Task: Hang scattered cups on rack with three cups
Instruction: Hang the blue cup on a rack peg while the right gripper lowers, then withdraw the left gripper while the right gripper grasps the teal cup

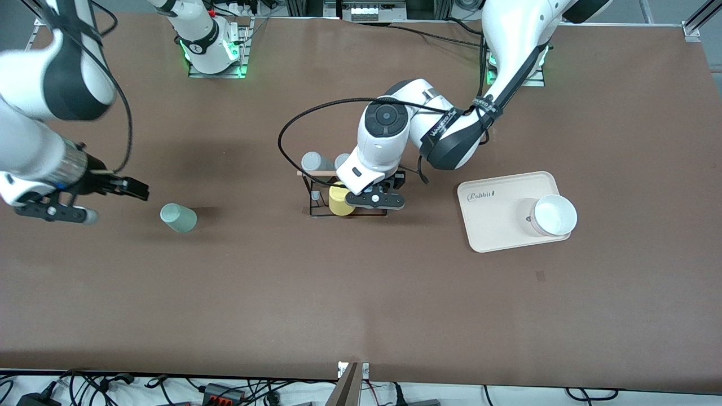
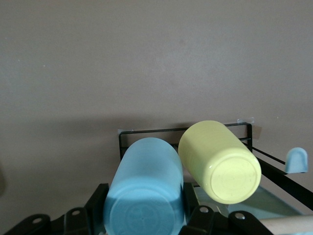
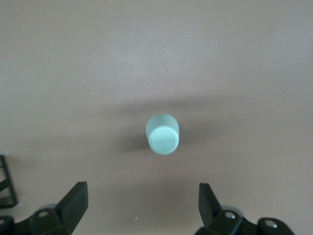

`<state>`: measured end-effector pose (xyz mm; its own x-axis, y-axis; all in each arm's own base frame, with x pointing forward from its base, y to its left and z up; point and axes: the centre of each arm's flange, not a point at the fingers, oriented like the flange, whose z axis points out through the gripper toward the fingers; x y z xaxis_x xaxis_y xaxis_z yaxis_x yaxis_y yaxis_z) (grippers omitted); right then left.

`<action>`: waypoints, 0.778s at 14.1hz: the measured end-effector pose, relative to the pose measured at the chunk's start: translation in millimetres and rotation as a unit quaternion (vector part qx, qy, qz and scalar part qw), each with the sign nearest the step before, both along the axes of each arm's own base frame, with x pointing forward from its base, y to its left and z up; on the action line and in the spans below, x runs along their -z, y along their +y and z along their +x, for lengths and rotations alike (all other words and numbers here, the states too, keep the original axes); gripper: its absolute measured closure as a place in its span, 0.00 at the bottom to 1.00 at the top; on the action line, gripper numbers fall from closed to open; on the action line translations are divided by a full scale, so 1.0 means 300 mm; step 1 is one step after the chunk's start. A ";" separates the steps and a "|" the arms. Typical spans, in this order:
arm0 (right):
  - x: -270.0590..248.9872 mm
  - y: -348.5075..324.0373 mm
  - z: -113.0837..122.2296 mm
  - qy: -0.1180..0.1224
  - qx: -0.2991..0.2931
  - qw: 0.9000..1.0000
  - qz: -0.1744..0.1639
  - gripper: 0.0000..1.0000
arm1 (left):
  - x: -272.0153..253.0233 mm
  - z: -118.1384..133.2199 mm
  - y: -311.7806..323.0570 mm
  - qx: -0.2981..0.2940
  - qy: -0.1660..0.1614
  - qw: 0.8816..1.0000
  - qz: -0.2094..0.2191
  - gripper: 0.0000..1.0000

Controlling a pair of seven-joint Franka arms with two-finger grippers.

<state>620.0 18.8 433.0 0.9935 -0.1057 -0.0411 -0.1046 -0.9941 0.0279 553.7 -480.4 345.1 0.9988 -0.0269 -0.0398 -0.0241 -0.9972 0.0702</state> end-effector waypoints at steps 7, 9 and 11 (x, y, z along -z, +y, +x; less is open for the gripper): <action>0.482 -0.055 -0.028 0.012 -0.071 0.997 0.005 0.00 | -0.244 0.185 0.264 -0.097 -0.030 0.995 0.006 0.00; 0.538 -0.068 -0.025 0.011 -0.080 0.997 0.005 0.00 | -0.425 0.258 0.503 -0.147 -0.039 0.988 0.022 0.00; 0.583 -0.085 -0.028 0.007 -0.088 0.996 0.006 0.00 | -0.582 0.269 0.708 -0.181 -0.038 0.982 0.044 0.00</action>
